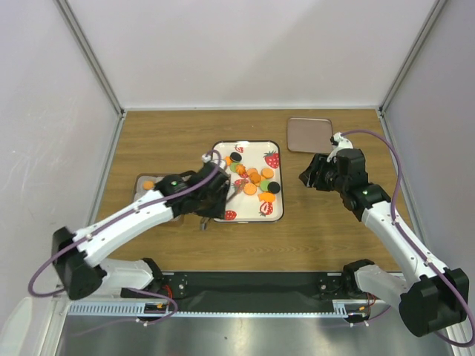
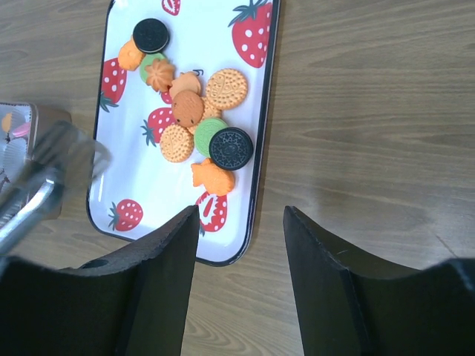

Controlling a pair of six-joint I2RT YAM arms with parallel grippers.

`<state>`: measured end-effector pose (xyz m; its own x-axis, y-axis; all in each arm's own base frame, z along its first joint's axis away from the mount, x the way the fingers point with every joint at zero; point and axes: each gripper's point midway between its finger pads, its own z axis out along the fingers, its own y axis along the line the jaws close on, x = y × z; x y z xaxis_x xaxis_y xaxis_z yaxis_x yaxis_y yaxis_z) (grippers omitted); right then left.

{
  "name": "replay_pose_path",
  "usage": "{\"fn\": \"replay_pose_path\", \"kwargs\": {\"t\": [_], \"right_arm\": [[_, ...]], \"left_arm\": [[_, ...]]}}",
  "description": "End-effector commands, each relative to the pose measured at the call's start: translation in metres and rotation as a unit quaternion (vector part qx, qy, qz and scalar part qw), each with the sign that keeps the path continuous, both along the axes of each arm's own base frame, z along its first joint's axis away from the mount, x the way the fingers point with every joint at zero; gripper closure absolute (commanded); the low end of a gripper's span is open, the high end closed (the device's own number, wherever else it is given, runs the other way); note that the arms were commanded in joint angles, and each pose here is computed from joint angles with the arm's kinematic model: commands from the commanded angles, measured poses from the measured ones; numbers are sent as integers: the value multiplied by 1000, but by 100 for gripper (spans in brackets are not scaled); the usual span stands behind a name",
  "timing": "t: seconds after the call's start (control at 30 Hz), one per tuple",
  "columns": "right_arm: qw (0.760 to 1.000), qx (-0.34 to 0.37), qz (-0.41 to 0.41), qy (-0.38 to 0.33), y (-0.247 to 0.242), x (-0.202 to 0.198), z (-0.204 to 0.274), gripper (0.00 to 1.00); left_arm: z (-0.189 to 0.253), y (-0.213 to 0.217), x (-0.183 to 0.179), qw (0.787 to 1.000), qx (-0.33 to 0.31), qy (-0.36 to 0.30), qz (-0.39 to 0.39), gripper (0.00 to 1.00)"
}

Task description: Pack the cookies

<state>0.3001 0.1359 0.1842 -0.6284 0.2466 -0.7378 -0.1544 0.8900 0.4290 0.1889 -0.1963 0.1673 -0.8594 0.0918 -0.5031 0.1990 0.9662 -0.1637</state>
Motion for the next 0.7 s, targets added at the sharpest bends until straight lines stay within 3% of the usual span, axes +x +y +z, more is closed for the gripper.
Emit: {"fn": "replay_pose_path", "kwargs": {"t": [0.0, 0.67], "right_arm": [[1000, -16, -7, -16, -3, 5, 3, 45], [1000, -22, -7, -14, -2, 5, 1, 45]], "left_arm": [[9, -29, 11, 999, -14, -28, -10, 51], [-39, -60, 37, 997, 53, -4, -52, 48]]}}
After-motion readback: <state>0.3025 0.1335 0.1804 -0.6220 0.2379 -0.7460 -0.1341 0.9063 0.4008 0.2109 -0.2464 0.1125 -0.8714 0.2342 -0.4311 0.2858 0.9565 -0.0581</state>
